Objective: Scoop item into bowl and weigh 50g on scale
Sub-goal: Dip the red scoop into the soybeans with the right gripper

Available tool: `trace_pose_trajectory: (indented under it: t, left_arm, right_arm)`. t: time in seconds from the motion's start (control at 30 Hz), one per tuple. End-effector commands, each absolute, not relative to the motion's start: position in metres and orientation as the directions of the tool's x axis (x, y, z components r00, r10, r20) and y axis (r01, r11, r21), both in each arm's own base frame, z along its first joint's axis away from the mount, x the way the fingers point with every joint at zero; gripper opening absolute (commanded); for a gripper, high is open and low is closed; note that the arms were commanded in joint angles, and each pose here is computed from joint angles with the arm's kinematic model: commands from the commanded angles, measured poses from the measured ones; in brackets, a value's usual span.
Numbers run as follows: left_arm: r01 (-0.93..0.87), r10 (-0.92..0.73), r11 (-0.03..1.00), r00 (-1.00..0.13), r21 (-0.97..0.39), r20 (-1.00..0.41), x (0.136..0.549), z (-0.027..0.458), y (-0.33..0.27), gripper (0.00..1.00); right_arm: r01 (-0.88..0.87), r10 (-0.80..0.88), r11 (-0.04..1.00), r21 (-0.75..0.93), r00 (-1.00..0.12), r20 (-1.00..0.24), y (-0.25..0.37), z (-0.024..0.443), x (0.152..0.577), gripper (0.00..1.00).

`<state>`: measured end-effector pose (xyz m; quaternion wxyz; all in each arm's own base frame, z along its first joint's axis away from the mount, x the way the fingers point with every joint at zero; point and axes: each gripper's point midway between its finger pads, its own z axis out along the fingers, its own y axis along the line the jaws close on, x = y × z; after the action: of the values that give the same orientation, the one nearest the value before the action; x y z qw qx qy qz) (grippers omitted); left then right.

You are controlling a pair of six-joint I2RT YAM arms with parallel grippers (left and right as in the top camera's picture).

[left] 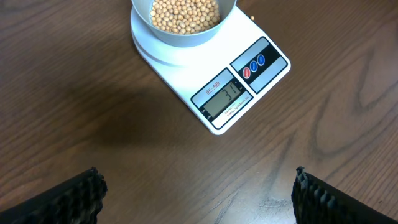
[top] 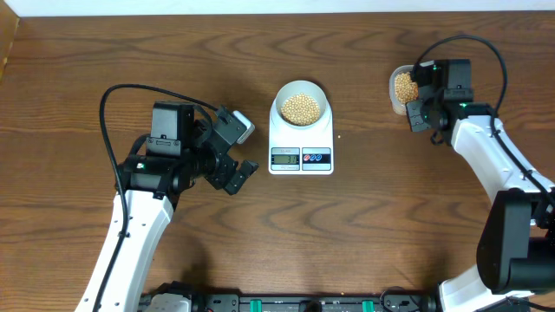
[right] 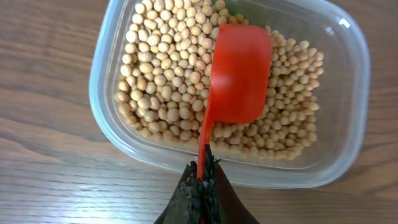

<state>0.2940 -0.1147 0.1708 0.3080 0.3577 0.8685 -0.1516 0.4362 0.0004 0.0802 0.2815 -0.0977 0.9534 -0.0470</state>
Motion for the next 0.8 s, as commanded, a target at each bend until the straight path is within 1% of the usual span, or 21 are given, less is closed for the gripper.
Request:
trace_pose_trajectory:
  t: [0.0,0.2,0.4,0.57,0.67,0.77]
  left_arm:
    - [0.718,0.536,0.696,-0.533,-0.015,-0.655,0.298,0.180,-0.113,0.98]
    - [0.718,0.536,0.696,-0.533,-0.014,-0.655,0.298,0.180,-0.113,0.98]
    - [0.718,0.536,0.696,-0.533,-0.015,-0.655,0.298,0.180,-0.113,0.98]
    - [0.718,0.536,0.696,-0.533,-0.014,-0.655,0.298,0.180,-0.113,0.98]
    - [0.718,0.536,0.696,-0.533,-0.015,-0.655,0.298,0.180,-0.113,0.98]
    - [0.718,0.536,0.696,-0.533,-0.015,-0.655,0.298,0.180,-0.113,0.98]
  right_arm:
    - [-0.147,-0.090,0.987,0.060,-0.830,-0.550,0.021,0.081,0.438,0.01]
    - [-0.083,0.049,0.972,0.220,-0.843,-0.536,0.015,0.083,0.435,0.01]
    - [-0.074,0.141,0.926,0.370,-0.842,-0.521,0.010,0.091,0.432,0.01]
    - [-0.019,0.237,0.880,0.474,-0.848,-0.475,-0.001,0.093,0.427,0.01]
    - [0.034,0.298,0.853,0.521,-0.851,-0.432,-0.009,0.088,0.424,0.01]
    - [0.047,0.331,0.811,0.583,-0.859,-0.392,-0.011,0.082,0.423,0.01]
